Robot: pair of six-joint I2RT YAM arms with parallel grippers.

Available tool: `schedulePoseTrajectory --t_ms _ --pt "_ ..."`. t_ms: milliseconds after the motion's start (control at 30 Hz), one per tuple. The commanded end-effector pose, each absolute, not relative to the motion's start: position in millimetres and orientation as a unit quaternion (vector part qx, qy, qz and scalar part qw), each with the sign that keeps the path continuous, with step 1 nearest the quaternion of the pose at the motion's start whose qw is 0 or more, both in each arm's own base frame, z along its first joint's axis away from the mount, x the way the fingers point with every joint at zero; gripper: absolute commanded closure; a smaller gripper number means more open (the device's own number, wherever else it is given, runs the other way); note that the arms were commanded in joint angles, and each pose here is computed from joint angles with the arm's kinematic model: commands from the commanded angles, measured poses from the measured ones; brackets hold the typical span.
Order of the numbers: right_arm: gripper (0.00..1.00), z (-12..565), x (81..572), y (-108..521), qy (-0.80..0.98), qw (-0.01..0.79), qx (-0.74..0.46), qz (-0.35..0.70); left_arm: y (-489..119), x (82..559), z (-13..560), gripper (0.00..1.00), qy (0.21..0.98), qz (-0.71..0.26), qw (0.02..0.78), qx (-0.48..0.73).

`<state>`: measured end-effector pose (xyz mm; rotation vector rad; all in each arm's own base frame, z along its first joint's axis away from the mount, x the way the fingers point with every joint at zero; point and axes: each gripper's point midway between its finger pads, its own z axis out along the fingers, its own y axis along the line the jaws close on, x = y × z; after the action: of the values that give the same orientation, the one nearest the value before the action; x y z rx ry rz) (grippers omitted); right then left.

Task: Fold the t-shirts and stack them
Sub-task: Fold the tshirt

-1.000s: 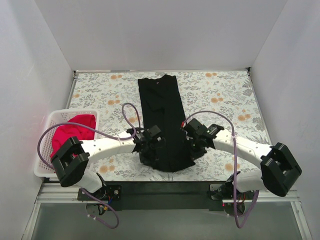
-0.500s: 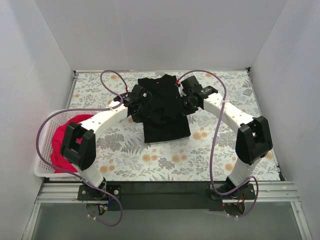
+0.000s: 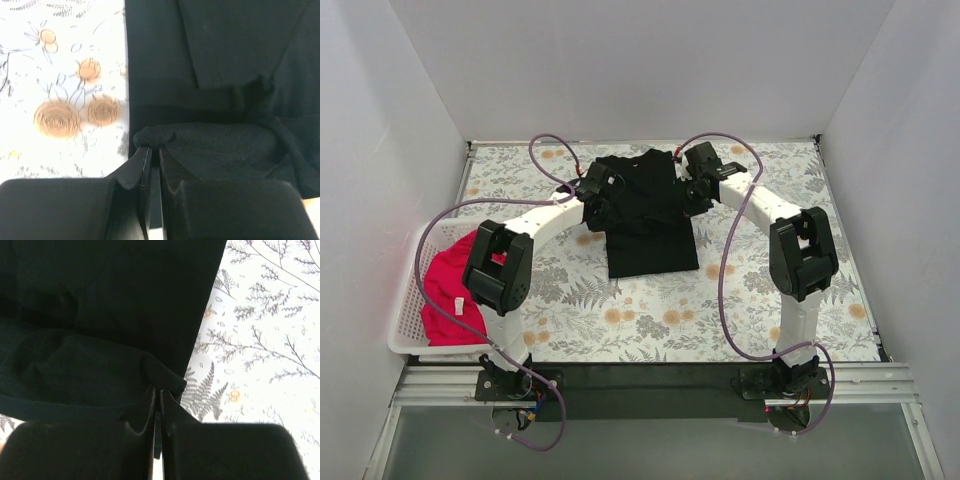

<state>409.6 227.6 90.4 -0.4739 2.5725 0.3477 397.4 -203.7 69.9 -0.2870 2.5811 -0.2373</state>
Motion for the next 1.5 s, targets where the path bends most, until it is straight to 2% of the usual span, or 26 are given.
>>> schedulePoseTrajectory --t_ms 0,600,667,700,733,800,833,867,933,967,1067,1167,1267,1300,1400,1433,1467 --pt "0.99 106 439 235 0.926 0.298 -0.182 0.142 -202 424 82 1.0 0.94 -0.087 0.311 -0.108" --pt "0.99 74 457 240 0.918 0.315 -0.191 0.146 -187 425 55 1.0 0.925 -0.075 0.331 -0.169" --pt "0.98 75 459 239 0.918 0.319 -0.191 0.141 -184 426 56 0.93 0.924 -0.068 0.336 -0.172" --pt "0.92 77 460 239 0.917 0.321 -0.192 0.141 -183 425 57 0.89 0.923 -0.068 0.336 -0.174" --pt "0.88 82 461 240 0.914 0.326 -0.193 0.143 -183 426 64 0.78 0.92 -0.072 0.343 -0.176" --pt "0.79 91 459 240 0.911 0.333 -0.194 0.147 -183 424 73 0.68 0.917 -0.078 0.349 -0.176" --pt "0.76 104 459 241 0.906 0.343 -0.195 0.153 -183 423 81 0.62 0.915 -0.081 0.354 -0.175" --pt "0.74 108 456 242 0.905 0.346 -0.195 0.154 -184 422 96 0.52 0.909 -0.089 0.367 -0.174" --pt "0.68 126 451 241 0.9 0.36 -0.19 0.156 -183 417 109 0.43 0.904 -0.092 0.379 -0.174" --pt "0.64 131 449 240 0.899 0.364 -0.187 0.156 -185 414 124 0.35 0.899 -0.101 0.391 -0.172" --pt "0.62 143 432 243 0.896 0.374 -0.181 0.155 -196 396 145 0.3 0.894 -0.122 0.401 -0.158" --pt "0.62 149 416 245 0.887 0.389 -0.183 0.165 -215 371 142 0.3 0.899 -0.133 0.396 -0.133" --pt "0.66 149 390 270 0.87 0.387 -0.213 0.221 -239 342 129 0.4 0.909 -0.158 0.371 -0.103" --pt "0.67 147 384 278 0.865 0.379 -0.224 0.242 -247 338 123 0.52 0.911 -0.166 0.366 -0.094" --pt "0.74 124 375 291 0.867 0.35 -0.239 0.262 -259 319 92 0.72 0.925 -0.163 0.336 -0.077" --pt "0.76 118 374 294 0.868 0.344 -0.242 0.265 -260 315 77 0.84 0.931 -0.155 0.321 -0.076" --pt "0.8 115 375 299 0.866 0.341 -0.245 0.271 -260 311 68 0.88 0.935 -0.152 0.311 -0.074"
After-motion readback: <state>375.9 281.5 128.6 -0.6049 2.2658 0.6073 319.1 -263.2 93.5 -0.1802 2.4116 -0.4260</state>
